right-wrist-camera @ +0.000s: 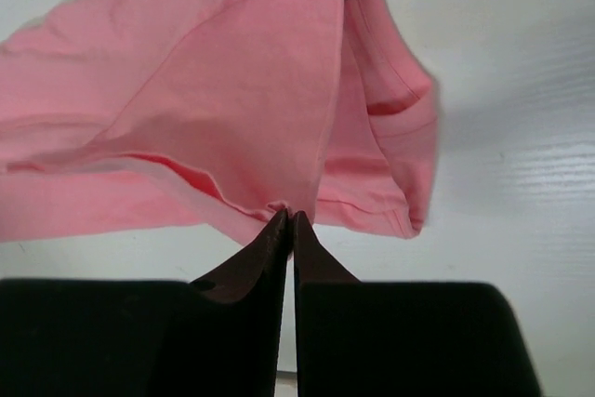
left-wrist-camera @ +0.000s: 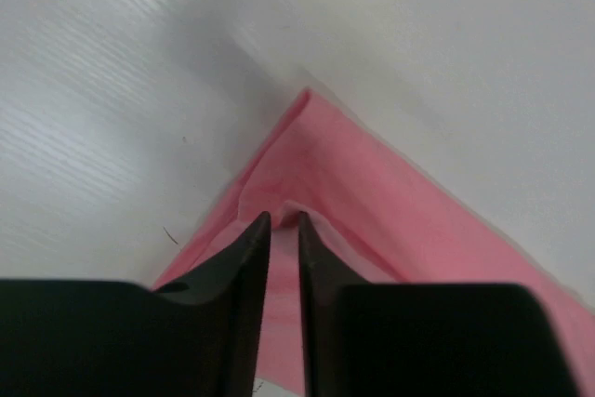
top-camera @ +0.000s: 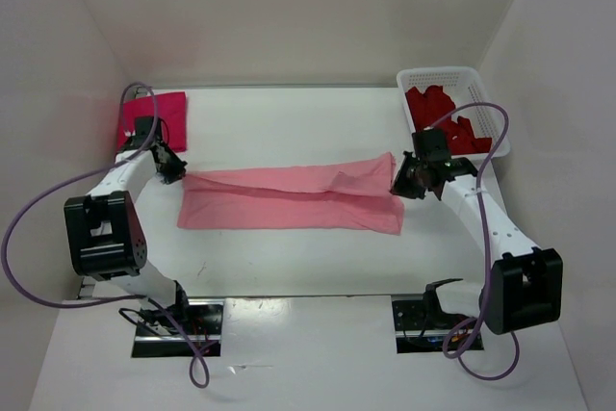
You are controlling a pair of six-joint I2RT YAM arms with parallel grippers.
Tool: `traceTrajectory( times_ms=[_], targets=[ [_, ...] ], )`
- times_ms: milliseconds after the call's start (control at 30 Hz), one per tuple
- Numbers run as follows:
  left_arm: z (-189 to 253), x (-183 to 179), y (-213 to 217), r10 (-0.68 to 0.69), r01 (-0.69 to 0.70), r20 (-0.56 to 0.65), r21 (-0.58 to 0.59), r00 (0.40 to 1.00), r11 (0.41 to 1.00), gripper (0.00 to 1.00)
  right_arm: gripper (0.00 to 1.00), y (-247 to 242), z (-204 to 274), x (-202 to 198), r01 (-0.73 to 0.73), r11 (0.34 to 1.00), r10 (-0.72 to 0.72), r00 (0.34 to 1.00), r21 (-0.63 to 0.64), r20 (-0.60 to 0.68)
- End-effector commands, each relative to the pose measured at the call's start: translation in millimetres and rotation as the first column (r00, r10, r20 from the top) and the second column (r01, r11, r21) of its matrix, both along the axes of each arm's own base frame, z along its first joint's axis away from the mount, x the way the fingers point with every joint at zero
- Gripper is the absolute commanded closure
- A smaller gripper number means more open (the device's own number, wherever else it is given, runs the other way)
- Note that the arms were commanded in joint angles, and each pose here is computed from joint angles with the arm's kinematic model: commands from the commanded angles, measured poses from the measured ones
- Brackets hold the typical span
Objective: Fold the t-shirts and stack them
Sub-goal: Fold the other side of the tshirt into a rectangle
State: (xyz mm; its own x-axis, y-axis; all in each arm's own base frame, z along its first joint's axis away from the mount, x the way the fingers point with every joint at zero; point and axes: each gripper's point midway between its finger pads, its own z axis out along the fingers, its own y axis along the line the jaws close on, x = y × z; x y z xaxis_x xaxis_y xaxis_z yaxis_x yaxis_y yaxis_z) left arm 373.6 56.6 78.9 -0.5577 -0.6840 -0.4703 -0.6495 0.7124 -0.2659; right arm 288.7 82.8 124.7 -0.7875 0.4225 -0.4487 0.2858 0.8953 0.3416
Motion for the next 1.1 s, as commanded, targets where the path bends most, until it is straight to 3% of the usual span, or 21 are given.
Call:
traceTrajectory(
  times_ms=[0,67,200,333,400,467,633,667,800,900,1067],
  targets=[
    [5.8,-14.2,10.8,0.037,-0.037,0.003,-0.023,0.999,0.999,0.72,0.9,-0.4,-2.5,-13.9,-0.015,1.0,0.014,0.998,-0.016,-0.06],
    [12.0,-19.8,14.1,0.059,-0.058,0.017,-0.062,0.998,0.996,0.6,0.8,0.6,-1.5,-17.4,-0.009,1.0,0.008,0.998,-0.02,-0.065],
    [46.1,-28.1,22.9,0.13,-0.123,0.096,-0.069,0.987,0.99,0.59,0.8,2.3,7.2,-21.0,-0.011,0.999,0.009,0.998,-0.031,-0.056],
    [49.8,-25.1,12.9,0.106,-0.091,0.137,-0.113,0.985,0.989,0.59,0.8,2.8,13.6,-18.7,-0.01,1.0,0.01,1.0,-0.025,-0.025],
    [54.1,-14.6,-6.9,0.044,-0.025,0.186,-0.103,0.982,0.994,0.59,0.87,14.2,10.1,-8.8,-0.039,0.999,0.039,0.999,0.0,-0.013],
    [54.5,-7.7,-25.8,-0.011,0.033,0.2,-0.106,0.98,0.994,0.59,1.0,35.6,0.9,1.9,-0.084,0.996,0.084,0.996,0.027,-0.02],
    [23.0,6.2,-77.0,-0.132,0.155,0.134,-0.177,0.982,0.972,0.59,1.0,85.3,5.3,57.6,-0.149,0.988,0.145,0.985,0.042,0.09],
    [6.3,3.2,-79.6,-0.138,0.155,0.096,-0.197,0.986,0.968,0.59,1.0,88.7,-12.8,66.1,-0.148,0.988,0.146,0.988,0.033,0.05],
    [-18.0,-7.0,-86.9,-0.156,0.163,0.047,-0.223,0.987,0.961,0.61,0.63,96.3,-25.7,98.7,-0.143,0.989,0.144,0.987,-0.02,0.065],
    [-15.9,-9.4,-89.1,-0.162,0.171,0.054,-0.232,0.985,0.958,0.61,0.51,106.4,-34.7,111.1,-0.171,0.985,0.173,0.983,-0.033,0.06],
    [-13.1,-13.3,-101.0,-0.186,0.198,0.068,-0.252,0.98,0.947,0.61,0.49,128.4,-48.8,111.4,-0.229,0.971,0.231,0.972,-0.072,0.029]
  ],
)
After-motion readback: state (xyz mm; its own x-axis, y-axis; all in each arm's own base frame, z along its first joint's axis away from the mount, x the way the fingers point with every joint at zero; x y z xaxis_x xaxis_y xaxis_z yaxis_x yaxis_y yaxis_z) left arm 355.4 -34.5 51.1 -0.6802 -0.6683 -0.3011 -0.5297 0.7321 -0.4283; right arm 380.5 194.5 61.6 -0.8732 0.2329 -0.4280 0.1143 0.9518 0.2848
